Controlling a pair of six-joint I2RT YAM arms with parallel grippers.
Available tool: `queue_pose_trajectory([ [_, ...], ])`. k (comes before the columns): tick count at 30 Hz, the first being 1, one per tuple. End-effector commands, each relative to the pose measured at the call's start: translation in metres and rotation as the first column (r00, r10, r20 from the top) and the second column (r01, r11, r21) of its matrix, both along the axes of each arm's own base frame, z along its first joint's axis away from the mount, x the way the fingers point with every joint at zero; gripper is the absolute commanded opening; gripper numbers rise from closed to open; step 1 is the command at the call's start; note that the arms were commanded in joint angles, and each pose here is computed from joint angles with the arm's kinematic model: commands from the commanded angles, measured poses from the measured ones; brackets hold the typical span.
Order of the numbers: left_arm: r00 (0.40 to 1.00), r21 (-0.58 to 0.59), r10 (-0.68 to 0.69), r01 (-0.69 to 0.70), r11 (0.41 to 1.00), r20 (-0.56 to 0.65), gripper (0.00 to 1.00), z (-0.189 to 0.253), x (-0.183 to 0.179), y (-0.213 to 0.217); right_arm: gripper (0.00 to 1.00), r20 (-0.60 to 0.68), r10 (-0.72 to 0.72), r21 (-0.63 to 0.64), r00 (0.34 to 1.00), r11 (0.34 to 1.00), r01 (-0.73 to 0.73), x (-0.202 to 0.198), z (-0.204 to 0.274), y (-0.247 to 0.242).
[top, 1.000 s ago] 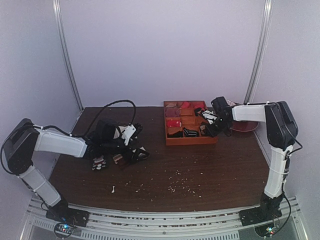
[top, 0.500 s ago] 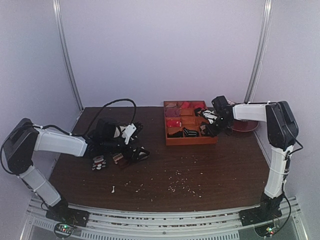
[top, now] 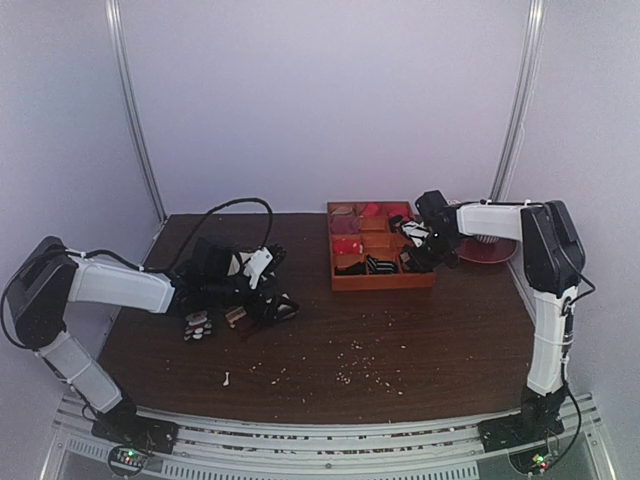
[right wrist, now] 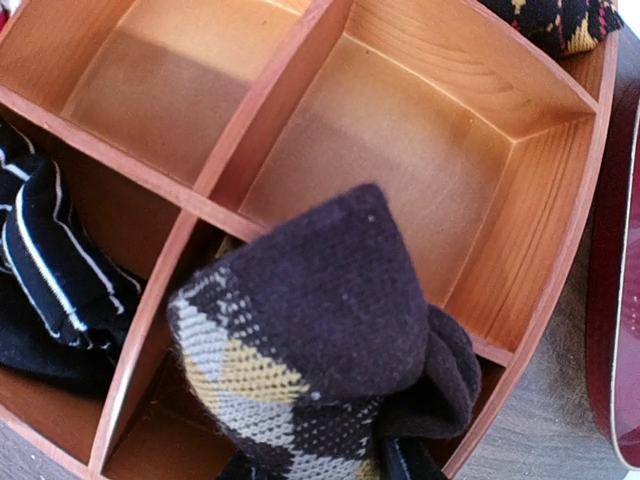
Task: Roll the socks
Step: Place a pair of socks in the storage box.
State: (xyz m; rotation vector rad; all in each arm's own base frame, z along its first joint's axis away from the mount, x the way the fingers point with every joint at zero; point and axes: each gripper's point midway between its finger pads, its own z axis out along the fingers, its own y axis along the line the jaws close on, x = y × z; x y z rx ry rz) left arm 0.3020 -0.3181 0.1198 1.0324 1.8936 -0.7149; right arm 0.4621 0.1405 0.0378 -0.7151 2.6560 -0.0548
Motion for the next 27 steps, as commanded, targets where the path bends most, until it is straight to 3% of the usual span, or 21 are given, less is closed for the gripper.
queue_pose_trajectory([
  [1,0.999,-0.009,0.0,0.0,1.0,0.033,0.92,0.004,0.005,-0.002,0.33,-0.345,-0.118,-0.263,0.931,0.964,0.024,-0.082,-0.086,-0.062],
  [12,0.999,-0.004,-0.006,0.007,1.0,0.041,0.92,0.006,0.009,-0.005,0.57,-0.192,-0.027,0.005,0.981,1.0,0.029,-0.041,-0.011,-0.015],
  [20,0.999,0.001,-0.004,0.004,1.0,0.042,0.92,0.006,0.008,-0.004,0.59,-0.123,-0.036,0.018,0.992,0.999,0.039,-0.027,0.018,-0.014],
  [27,0.999,-0.001,-0.007,0.007,1.0,0.042,0.92,0.007,0.011,-0.006,0.59,0.003,-0.013,0.126,1.0,0.992,0.012,-0.011,0.061,0.003],
])
